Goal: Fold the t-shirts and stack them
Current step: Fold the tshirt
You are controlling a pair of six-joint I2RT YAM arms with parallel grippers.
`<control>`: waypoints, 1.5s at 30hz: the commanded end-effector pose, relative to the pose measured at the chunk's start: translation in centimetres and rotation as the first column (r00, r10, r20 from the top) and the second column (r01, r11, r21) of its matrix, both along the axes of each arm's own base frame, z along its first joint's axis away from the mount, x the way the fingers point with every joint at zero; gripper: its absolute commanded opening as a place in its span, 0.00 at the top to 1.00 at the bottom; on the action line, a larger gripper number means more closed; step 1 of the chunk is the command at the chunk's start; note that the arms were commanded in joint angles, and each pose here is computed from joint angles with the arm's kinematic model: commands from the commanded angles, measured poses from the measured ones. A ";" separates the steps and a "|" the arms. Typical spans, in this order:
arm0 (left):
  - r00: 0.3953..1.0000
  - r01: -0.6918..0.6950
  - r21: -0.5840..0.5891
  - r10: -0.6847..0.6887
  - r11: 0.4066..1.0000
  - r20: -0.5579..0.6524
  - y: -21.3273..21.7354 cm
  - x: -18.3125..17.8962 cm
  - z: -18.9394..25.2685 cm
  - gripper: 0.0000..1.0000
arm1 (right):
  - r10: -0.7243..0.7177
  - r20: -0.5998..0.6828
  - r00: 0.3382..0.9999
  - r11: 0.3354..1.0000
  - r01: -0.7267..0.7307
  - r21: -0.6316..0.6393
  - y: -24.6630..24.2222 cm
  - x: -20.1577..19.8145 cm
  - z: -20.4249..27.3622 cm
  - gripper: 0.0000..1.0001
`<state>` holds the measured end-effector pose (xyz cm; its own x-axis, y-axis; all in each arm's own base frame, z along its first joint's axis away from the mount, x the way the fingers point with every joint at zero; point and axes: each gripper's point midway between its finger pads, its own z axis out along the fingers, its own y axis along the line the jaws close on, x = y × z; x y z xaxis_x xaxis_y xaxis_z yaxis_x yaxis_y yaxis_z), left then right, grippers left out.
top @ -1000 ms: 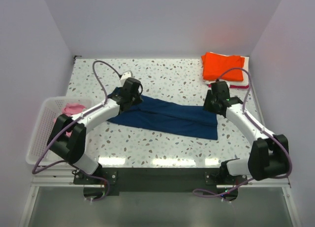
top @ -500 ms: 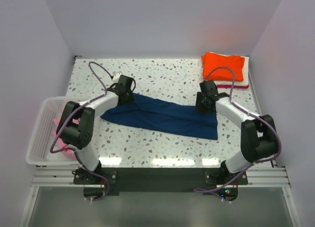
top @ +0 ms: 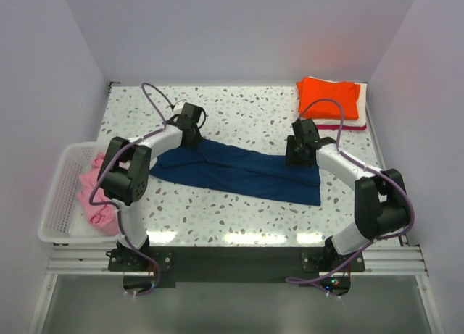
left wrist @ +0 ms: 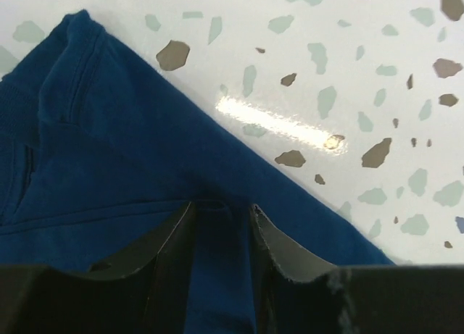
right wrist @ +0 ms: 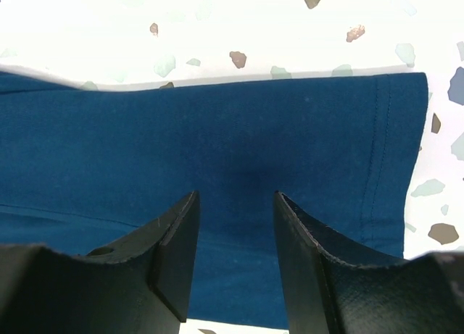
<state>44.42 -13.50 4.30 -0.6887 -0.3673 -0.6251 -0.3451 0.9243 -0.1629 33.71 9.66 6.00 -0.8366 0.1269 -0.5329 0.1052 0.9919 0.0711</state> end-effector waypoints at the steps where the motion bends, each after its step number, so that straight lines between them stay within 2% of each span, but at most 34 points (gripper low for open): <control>1: 0.999 -0.038 0.024 0.038 0.999 0.001 0.6 0.6 0.4 0.62 | 0.000 0.065 0.998 0.999 -0.003 0.033 0.5 0.8 1.6 0.52; 6: 0.999 -0.038 0.025 0.038 0.999 -0.008 0.6 0.5 0.2 0.69 | -0.002 0.065 0.998 1.000 0.000 0.026 0.4 0.6 1.5 0.52; 13: 1.000 -0.022 0.009 0.022 1.000 0.019 -0.1 -0.3 1.7 0.97 | -0.005 0.064 0.998 1.000 0.003 0.030 0.4 0.5 1.4 0.53; 14: 1.000 -0.014 0.007 0.014 1.000 0.021 -0.4 -0.6 1.9 0.98 | -0.007 0.065 0.998 1.000 0.005 0.030 0.3 0.4 1.4 0.53; 19: 0.999 0.025 -0.010 -0.025 1.000 0.048 -1.8 -1.8 3.4 1.00 | -0.003 0.065 0.998 0.999 0.001 0.034 0.4 0.3 1.4 0.53; 28: 0.997 0.060 -0.051 -0.058 0.997 0.054 -3.7 -5.8 3.5 1.00 | 0.005 0.061 0.998 0.999 -0.008 0.047 0.6 0.1 1.3 0.53; 40: 0.994 0.095 -0.075 -0.091 0.993 0.053 -3.0 -11.0 3.4 1.00 | 0.007 0.060 0.998 0.999 -0.010 0.051 0.6 -0.2 1.0 0.53; 45: 0.994 0.094 -0.125 -0.087 0.988 0.059 -2.8 -12.6 3.1 1.00 | 0.005 0.058 0.998 0.999 -0.008 0.053 0.6 -0.2 1.0 0.53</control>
